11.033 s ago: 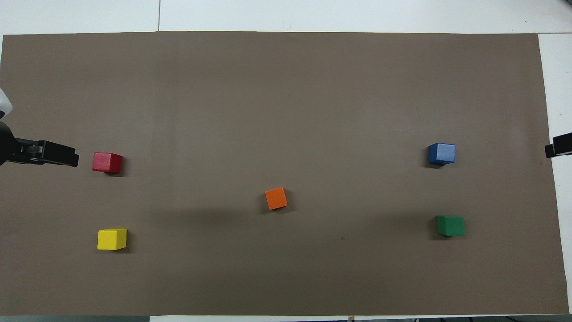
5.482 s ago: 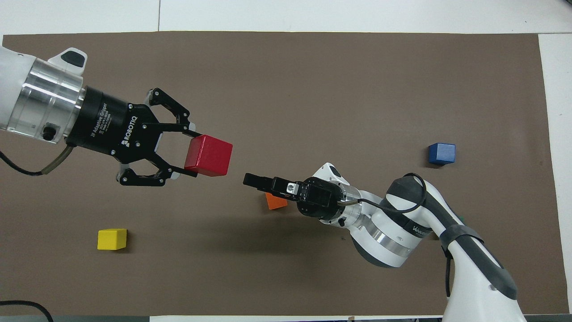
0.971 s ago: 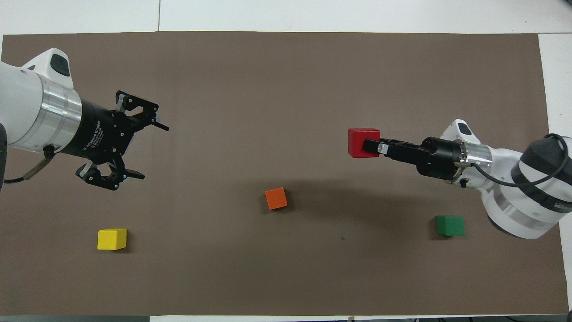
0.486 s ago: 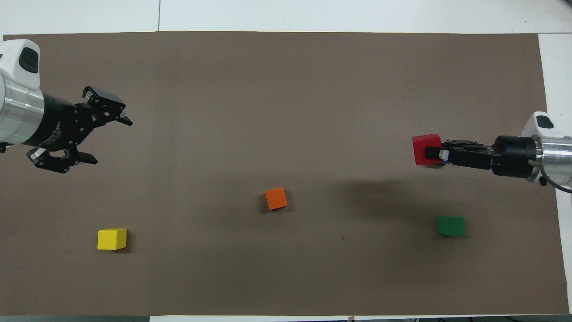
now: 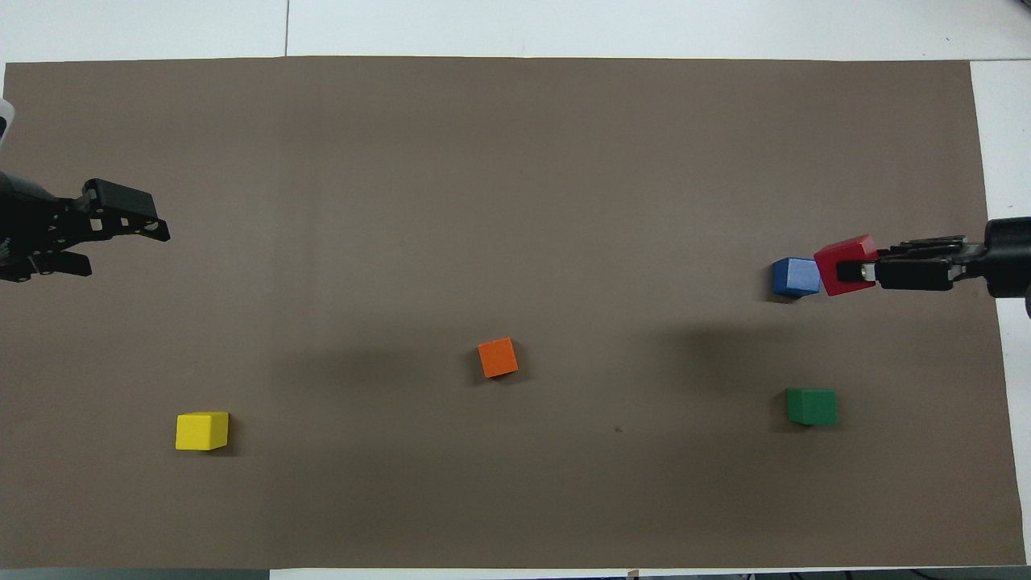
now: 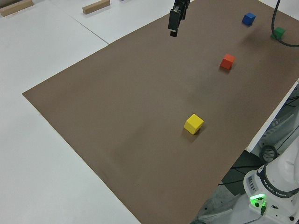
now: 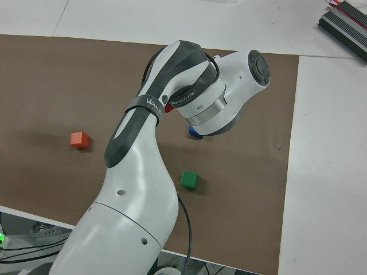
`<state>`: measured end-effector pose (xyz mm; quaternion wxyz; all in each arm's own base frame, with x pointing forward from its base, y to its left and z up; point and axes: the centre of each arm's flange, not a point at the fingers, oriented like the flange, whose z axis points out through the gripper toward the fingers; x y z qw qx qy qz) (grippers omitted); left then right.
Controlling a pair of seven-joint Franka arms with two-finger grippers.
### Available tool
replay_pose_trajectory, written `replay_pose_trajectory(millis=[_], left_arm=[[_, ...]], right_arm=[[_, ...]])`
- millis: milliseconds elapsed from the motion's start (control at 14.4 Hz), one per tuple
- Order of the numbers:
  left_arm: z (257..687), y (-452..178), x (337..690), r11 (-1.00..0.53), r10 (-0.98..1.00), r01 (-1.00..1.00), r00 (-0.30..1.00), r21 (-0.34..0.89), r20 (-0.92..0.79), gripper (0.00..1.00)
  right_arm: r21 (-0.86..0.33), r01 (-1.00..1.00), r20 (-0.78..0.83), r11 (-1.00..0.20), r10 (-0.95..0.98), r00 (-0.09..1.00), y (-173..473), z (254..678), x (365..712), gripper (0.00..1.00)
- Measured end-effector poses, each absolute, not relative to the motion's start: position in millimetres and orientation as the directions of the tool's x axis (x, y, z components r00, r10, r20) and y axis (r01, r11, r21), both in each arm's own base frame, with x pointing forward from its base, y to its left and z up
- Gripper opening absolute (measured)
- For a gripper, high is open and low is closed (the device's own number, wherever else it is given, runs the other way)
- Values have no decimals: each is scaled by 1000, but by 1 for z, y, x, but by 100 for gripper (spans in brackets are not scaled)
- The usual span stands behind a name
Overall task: Transfer red block to right arm and stack on blue block
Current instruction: 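Position the red cube above the blue cube with the right gripper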
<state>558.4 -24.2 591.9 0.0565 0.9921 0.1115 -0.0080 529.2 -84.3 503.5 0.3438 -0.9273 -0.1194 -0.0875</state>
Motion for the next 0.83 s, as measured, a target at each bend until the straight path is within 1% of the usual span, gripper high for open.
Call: replay_pose_trajectory(millis=[208,416,624,833], left_arm=[[589,-12,560,-996,65,65,998,55,4,100],[589,-13,561,-999,16,15,1000,34,25,100],[591,-13,562,-1000,-19,-19,999,-1,36,100],[593,-12,562,-998,-59,-59,997,-13,49,100]], right_arm=[[-470,227,179,-853,159,971,-96,523,534,55],[-315,169,163,-934,122,979,-103,528,541,55],[-164,88,116,-982,69,991,-78,525,552,55],[-46,11,99,-999,7,995,-39,514,565,55]])
